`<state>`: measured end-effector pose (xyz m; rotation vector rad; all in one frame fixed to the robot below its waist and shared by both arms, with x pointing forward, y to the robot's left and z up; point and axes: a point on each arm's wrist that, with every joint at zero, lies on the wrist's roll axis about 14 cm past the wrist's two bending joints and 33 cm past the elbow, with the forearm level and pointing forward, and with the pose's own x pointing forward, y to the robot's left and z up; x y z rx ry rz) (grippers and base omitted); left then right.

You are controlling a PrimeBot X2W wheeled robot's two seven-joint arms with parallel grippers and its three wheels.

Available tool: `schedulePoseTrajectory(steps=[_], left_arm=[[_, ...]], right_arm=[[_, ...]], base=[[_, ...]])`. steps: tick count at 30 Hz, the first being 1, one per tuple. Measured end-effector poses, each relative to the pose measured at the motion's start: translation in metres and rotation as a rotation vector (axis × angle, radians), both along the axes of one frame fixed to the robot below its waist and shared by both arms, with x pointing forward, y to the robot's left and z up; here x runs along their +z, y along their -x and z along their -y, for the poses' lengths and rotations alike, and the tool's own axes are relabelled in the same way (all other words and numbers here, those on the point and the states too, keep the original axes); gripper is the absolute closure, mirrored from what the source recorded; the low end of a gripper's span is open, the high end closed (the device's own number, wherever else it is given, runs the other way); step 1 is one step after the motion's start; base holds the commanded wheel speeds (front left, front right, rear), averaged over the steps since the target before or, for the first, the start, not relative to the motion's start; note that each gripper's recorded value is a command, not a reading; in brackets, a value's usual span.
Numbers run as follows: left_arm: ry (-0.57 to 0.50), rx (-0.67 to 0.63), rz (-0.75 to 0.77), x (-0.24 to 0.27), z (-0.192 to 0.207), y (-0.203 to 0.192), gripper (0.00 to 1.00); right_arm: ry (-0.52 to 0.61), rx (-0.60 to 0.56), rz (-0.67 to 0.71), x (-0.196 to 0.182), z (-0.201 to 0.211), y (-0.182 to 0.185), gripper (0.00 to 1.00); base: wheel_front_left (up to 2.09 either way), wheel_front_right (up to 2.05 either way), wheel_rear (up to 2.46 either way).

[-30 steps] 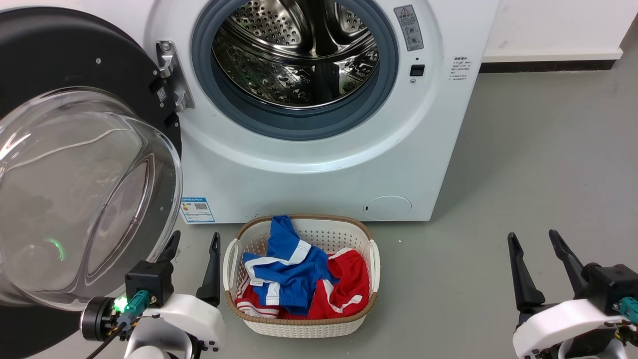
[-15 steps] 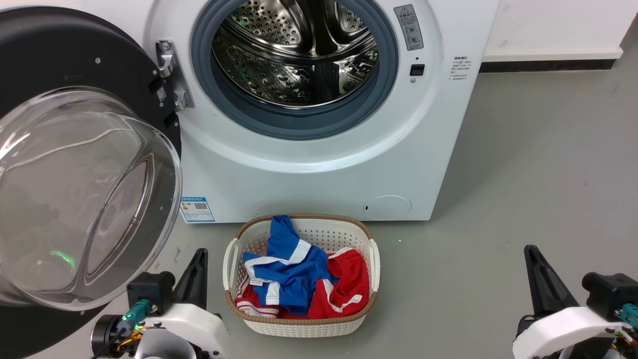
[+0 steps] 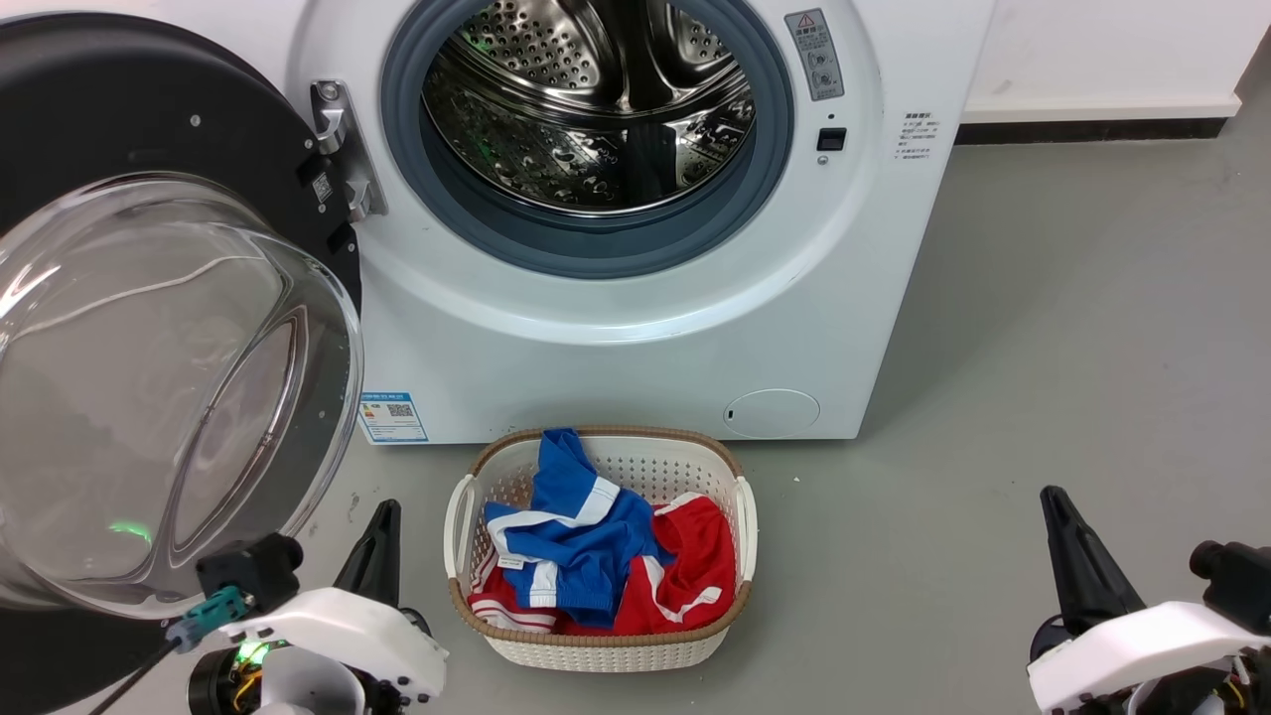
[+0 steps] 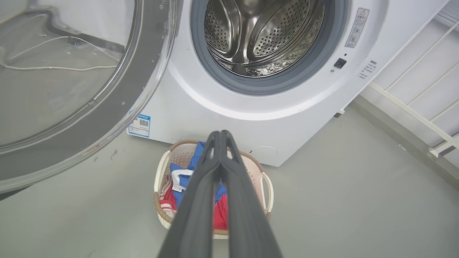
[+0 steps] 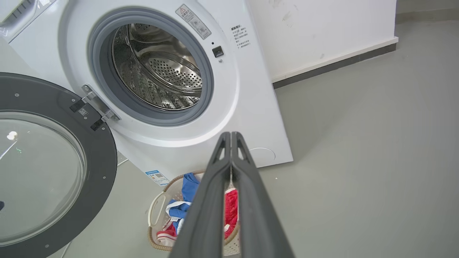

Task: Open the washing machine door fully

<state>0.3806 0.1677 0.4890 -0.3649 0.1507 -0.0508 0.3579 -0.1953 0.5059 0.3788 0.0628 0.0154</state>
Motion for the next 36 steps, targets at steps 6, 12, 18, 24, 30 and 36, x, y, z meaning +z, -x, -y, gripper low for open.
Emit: schedulePoseTrajectory(steps=[6,12,18,24,30,36], left_arm=[[0.102,0.018,-0.026,-0.003,-0.002,-0.001,1.00],[0.199,0.033,-0.038,-0.003,-0.004,-0.002,1.00],[0.291,0.045,-0.047,-0.003,-0.006,-0.003,1.00],[0.376,0.059,-0.050,-0.002,-0.007,-0.004,1.00],[0.459,0.071,-0.053,-0.002,-0.009,-0.005,1.00],[0.561,0.083,-0.050,0.000,-0.011,-0.006,1.00]], right_arm=[[-0.105,-0.006,0.005,0.001,0.000,-0.003,1.00],[-0.203,-0.012,0.001,-0.001,0.000,-0.005,1.00],[-0.293,-0.016,0.004,0.000,0.000,-0.008,1.00],[-0.377,-0.022,-0.001,-0.002,0.001,-0.009,1.00],[-0.460,-0.027,0.004,-0.001,0.001,-0.011,1.00],[-0.557,-0.032,0.004,-0.002,0.002,-0.014,1.00]], base=[[0.00,0.00,0.00],[0.00,0.00,0.00],[0.00,0.00,0.00],[0.00,0.00,0.00],[0.00,0.00,0.00],[0.00,0.00,0.00]])
